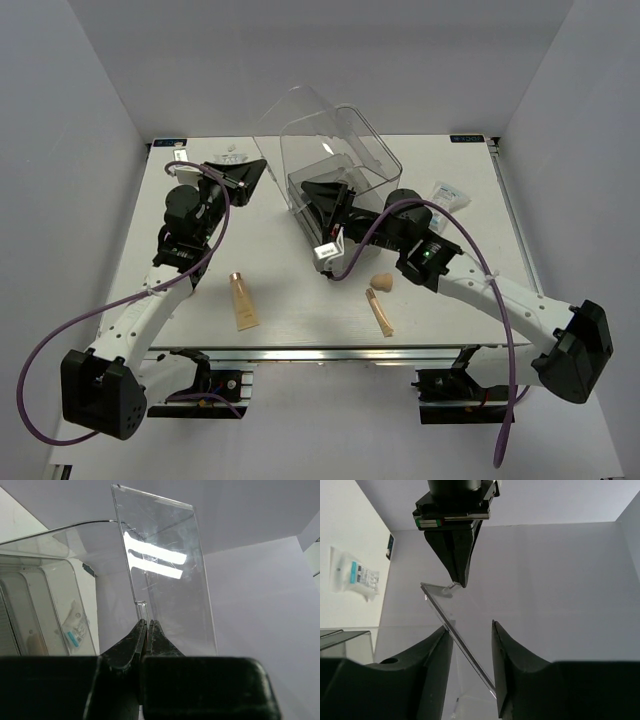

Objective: Organize the makeup

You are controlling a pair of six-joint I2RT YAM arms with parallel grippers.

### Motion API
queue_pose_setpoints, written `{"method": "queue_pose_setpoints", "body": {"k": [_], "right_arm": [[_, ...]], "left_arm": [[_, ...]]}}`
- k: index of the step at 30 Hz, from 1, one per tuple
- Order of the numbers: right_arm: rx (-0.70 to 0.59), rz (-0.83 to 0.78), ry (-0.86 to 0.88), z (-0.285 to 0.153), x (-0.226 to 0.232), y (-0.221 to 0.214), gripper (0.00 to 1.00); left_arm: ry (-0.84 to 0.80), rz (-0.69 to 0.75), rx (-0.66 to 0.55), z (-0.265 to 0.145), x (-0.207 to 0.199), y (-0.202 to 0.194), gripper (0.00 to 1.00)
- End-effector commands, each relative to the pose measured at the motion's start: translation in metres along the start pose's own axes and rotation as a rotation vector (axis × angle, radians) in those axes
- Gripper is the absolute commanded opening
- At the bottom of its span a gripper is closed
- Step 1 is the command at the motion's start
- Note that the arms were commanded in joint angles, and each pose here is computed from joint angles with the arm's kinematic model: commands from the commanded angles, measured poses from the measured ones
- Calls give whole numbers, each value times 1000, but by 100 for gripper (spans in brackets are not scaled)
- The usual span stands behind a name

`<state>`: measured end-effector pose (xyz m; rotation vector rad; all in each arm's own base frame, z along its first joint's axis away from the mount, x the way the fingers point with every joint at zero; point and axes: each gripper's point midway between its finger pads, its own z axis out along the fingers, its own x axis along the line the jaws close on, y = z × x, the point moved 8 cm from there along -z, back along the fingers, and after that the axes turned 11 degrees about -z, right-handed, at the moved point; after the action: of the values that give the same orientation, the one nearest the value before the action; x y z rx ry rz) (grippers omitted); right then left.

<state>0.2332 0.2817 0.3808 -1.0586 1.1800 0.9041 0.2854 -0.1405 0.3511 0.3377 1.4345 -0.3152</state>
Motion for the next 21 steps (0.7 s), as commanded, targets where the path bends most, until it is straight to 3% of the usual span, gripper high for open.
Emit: {"method": "queue_pose_setpoints", "body": {"k": [1, 7, 10, 11, 15, 21], "right_arm": [[66, -68, -86, 3, -23, -12, 39], [72, -90, -109, 7, -28, -15, 34], [74, -92, -115, 7, -31, -15, 33], [77, -89, -116, 7, -31, -16, 33], [85, -84, -118, 7, -32, -16, 33], [94, -62, -114, 6, -29, -17, 32]], "left_arm": [[-86, 12, 16, -3, -23, -2, 0], [-83, 21, 0, -4, -28, 0, 0], [-57, 74, -56, -11, -37, 6, 34], [-15, 107, -100, -13, -34, 10, 53], [62, 210, -228, -28, -42, 24, 79], [240, 300, -288, -39, -15, 38, 83]]}}
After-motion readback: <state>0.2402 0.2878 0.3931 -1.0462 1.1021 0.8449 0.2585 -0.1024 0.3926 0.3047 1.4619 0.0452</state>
